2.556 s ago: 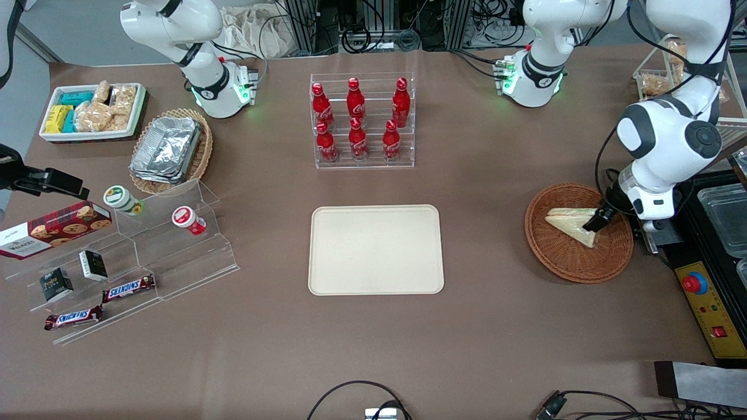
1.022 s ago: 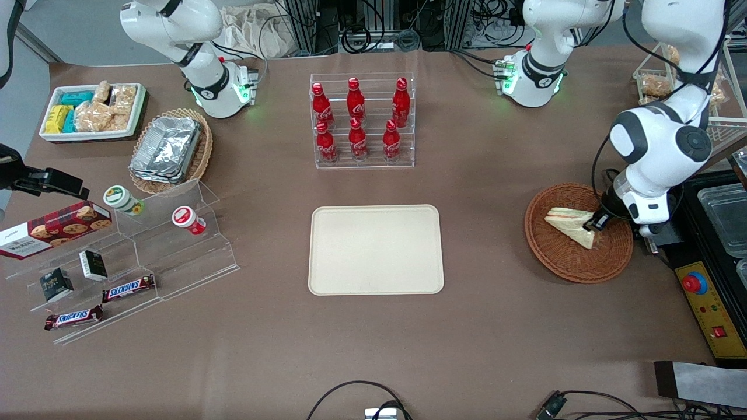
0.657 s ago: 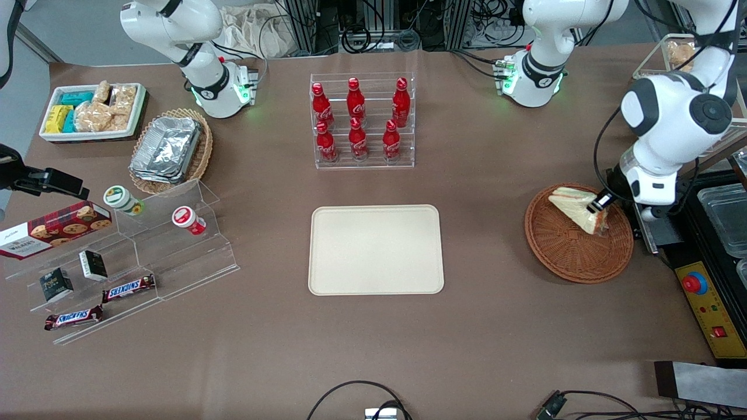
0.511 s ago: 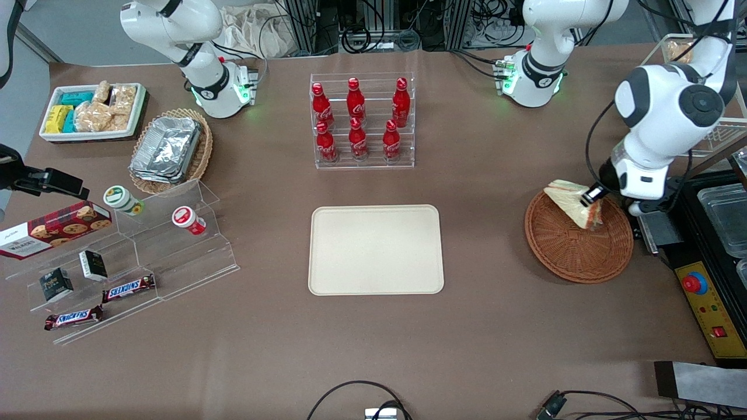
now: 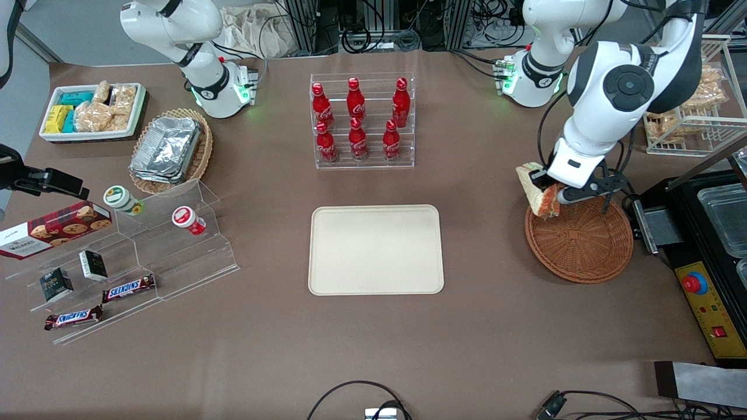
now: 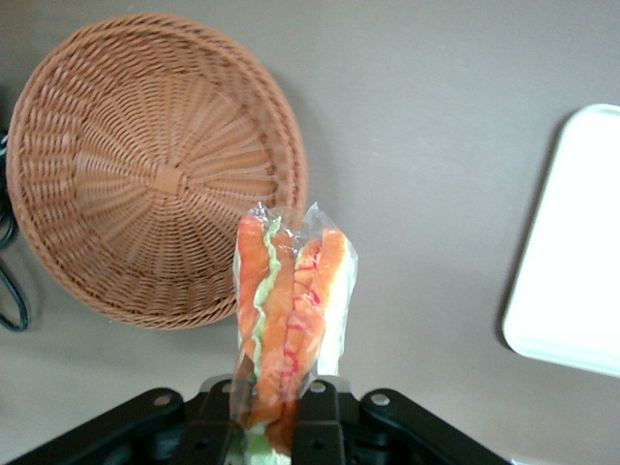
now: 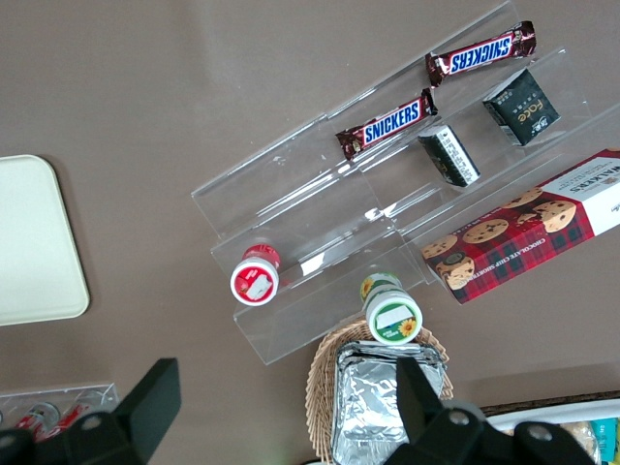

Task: Place sandwich from basket to tray
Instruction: 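Carry the sandwich with the left gripper over the cream tray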

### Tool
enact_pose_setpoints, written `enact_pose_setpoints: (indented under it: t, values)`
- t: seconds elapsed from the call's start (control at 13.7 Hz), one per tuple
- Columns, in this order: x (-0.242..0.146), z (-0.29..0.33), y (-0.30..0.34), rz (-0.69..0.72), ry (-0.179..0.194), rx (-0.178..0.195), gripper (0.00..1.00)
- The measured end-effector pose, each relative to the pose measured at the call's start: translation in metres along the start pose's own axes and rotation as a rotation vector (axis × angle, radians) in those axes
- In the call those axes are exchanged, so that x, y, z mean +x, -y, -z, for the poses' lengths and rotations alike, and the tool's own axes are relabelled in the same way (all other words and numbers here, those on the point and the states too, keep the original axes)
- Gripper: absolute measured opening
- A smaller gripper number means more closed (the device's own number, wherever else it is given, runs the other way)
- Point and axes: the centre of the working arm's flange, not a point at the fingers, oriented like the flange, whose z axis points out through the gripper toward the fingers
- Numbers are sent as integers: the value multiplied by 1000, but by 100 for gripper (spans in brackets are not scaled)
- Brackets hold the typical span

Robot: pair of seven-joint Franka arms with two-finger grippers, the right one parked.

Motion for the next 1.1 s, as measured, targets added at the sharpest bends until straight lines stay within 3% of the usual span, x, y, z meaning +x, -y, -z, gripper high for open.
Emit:
enact_pose_setpoints:
  t: [0.29, 0.66, 0.95, 1.1]
  values:
    - [-9, -1, -51, -115, 2, -10, 16]
    - [-7, -2, -139, -237, 15, -74, 16]
    - [-8, -34, -189, -244, -8, -101, 18]
    - [-5, -48, -202, -236, 1, -115, 18]
